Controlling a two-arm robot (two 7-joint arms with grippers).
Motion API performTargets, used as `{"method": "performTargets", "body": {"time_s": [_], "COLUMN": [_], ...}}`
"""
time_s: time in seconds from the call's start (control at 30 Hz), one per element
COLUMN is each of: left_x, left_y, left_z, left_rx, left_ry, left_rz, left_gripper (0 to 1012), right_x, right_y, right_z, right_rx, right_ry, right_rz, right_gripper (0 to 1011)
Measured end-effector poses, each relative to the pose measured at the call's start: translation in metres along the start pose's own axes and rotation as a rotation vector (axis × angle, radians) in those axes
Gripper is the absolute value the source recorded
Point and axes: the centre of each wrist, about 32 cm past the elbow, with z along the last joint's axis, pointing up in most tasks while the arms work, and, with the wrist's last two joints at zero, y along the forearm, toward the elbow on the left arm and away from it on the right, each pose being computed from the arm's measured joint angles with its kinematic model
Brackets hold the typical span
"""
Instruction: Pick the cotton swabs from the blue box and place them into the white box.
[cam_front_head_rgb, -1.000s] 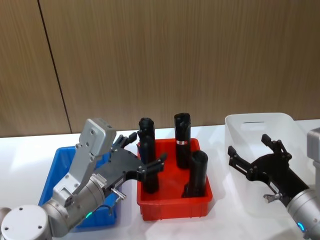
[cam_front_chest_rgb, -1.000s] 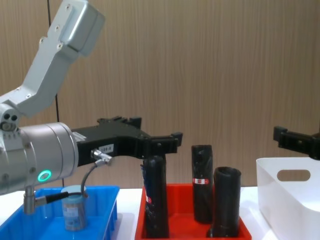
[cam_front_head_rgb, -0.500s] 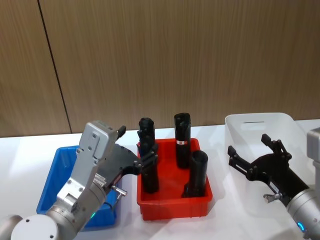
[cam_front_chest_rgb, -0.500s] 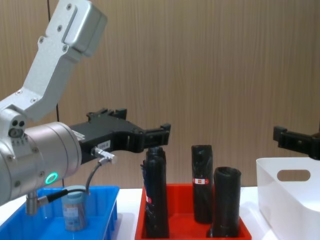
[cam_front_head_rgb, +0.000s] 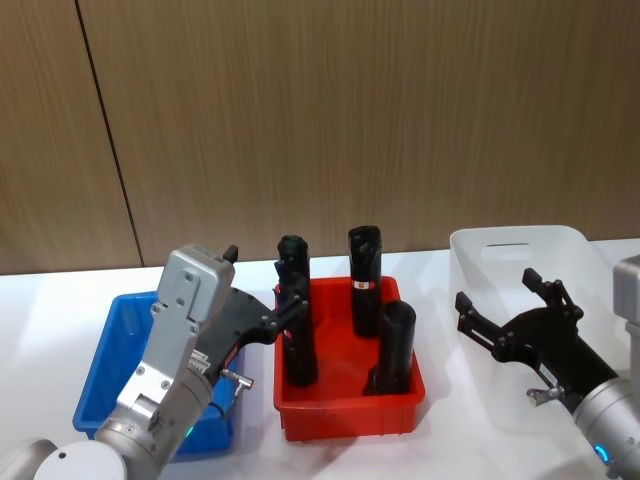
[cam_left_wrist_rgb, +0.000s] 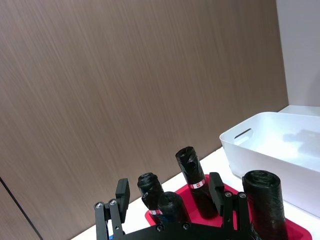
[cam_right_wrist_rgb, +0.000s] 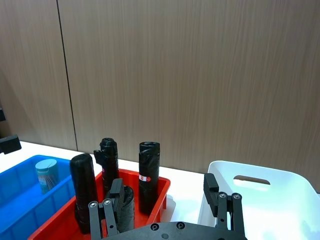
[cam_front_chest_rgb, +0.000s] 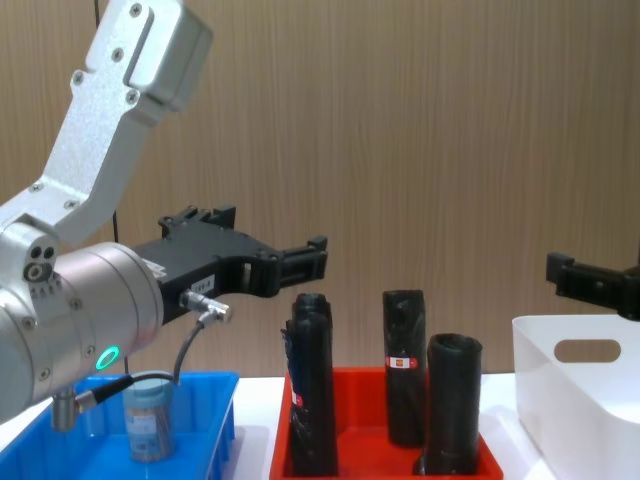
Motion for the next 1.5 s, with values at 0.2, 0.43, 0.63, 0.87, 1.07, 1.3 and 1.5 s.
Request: {"method": "performTargets", "body": {"time_s": [0.2,0.43,0.63,0.87,1.07,1.3,1.5], "left_x": [-0.0001,0.0001,0.0004,0.0005,0.0006,0.0006,0.0005], "left_y": [0.0000,0.0000,-0.0001,-0.0002,-0.0002,-0.0001,-0.0001], "left_z": [0.0000,0.0000,0.0002,0.0002,0.0000,0.0000,0.0000], "left_rx": [0.000,0.000,-0.001,0.000,0.001,0.001,0.001], "left_ry": [0.000,-0.001,-0.001,-0.001,-0.001,-0.001,-0.001], "left_rz": [0.001,0.001,0.002,0.002,0.002,0.002,0.002], "left_gripper": [1004,1004,1004,1004,1004,1004,1004], "right_x": [0.000,0.001,0.004,0.010,0.016,0.021,0.022], "right_y": [0.000,0.001,0.002,0.006,0.012,0.023,0.033], "right_z": [0.000,0.000,0.001,0.002,0.003,-0.001,-0.006], "right_rx": [0.000,-0.008,-0.026,-0.063,-0.102,-0.150,-0.182], "right_ry": [0.000,0.006,0.008,0.008,0.010,0.018,0.020], "right_rz": [0.001,0.014,0.040,0.096,0.151,0.213,0.243], "right_gripper": [1001,1001,1002,1001,1001,1002,1001]}}
